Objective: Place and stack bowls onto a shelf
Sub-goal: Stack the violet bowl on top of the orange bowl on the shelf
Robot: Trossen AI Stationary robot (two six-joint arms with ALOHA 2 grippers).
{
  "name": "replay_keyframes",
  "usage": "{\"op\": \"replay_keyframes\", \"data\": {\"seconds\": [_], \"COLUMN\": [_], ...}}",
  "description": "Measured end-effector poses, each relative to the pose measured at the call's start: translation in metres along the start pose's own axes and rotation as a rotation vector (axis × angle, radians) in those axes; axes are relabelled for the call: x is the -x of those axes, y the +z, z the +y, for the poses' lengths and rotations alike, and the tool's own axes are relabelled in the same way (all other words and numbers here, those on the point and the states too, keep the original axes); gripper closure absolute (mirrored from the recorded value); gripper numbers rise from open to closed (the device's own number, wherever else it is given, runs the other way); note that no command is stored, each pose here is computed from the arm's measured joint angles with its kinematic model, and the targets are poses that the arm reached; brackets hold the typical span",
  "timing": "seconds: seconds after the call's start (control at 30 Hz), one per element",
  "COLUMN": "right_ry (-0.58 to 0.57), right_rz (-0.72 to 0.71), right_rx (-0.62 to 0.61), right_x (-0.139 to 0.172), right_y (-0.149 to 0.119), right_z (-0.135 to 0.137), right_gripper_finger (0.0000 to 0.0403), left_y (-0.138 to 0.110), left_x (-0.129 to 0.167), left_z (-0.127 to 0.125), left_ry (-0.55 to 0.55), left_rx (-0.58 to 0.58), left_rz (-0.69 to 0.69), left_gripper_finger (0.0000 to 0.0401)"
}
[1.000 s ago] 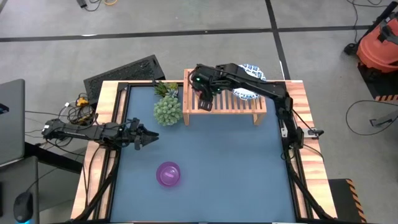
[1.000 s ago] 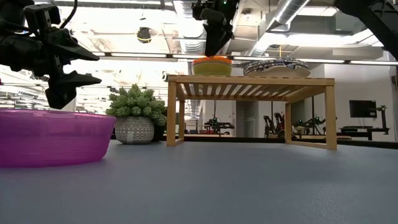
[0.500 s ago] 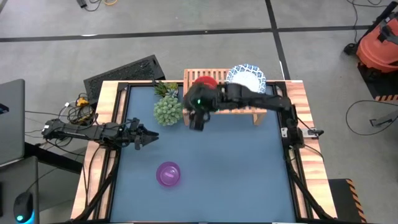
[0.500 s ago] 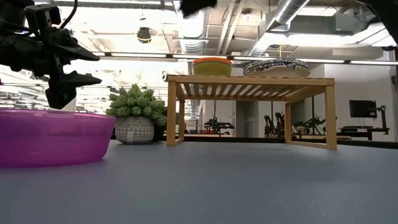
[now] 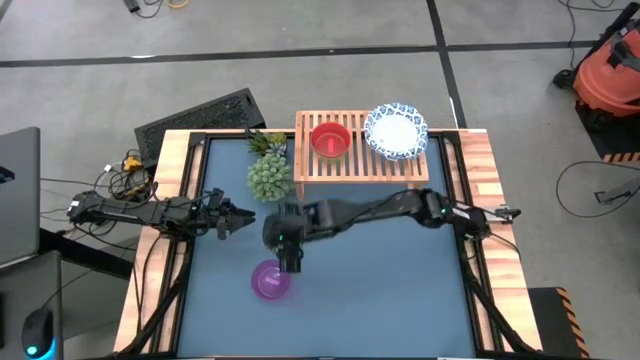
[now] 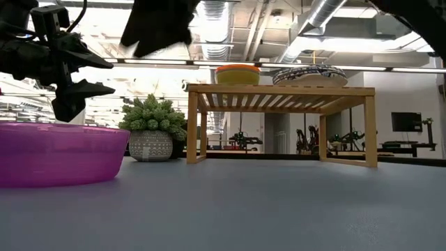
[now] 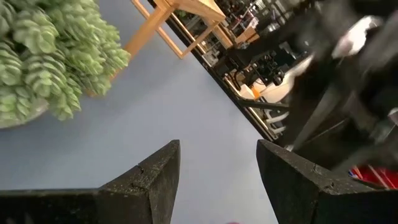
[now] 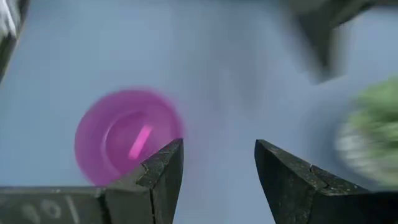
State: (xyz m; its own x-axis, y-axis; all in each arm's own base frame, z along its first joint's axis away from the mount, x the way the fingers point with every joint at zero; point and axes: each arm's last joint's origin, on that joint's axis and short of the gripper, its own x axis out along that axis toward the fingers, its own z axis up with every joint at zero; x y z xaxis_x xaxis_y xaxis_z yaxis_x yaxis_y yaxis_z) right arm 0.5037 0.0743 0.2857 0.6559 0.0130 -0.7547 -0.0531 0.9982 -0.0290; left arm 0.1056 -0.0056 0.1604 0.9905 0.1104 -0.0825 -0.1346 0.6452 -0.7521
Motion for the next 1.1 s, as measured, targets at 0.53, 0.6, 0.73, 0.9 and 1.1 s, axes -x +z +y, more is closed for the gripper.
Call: {"op": "replay_keyframes", "data": {"seconds": [0.53,0.6,0.73,0.9,1.1], "right_ry": [0.05,0.052,0.069,0.102,0.133], "right_rz": [0.162,0.182,0.183,0.163,0.059], "right_rx": [-0.191,-0.196,-0.205,-0.205,-0.197], "right_x": [-0.106,-0.11,-0.109,-0.089,-0.035], "right_y": [-0.051,-0.055,-0.054,-0.044,-0.016], "right_z": [0.045,0.044,0.046,0.046,0.046], "right_gripper_finger": [0.0179,0.0179,0.0179,0.0179,0.0179], "left_y": [0.001,0.001,0.001,0.001,0.001], "left_x": [0.0,0.0,0.0,0.0,0.0], "left_z": [0.0,0.0,0.0,0.0,0.0], "left_ry": [0.012,0.012,0.012,0.013,0.013], "left_rx": [-0.005,-0.005,-0.005,-0.005,-0.04], "left_rz": [-0.02,-0.02,-0.021,-0.021,-0.021], "left_gripper_finger": [0.0205,0.0205,0.0205,0.0205,0.0205]}}
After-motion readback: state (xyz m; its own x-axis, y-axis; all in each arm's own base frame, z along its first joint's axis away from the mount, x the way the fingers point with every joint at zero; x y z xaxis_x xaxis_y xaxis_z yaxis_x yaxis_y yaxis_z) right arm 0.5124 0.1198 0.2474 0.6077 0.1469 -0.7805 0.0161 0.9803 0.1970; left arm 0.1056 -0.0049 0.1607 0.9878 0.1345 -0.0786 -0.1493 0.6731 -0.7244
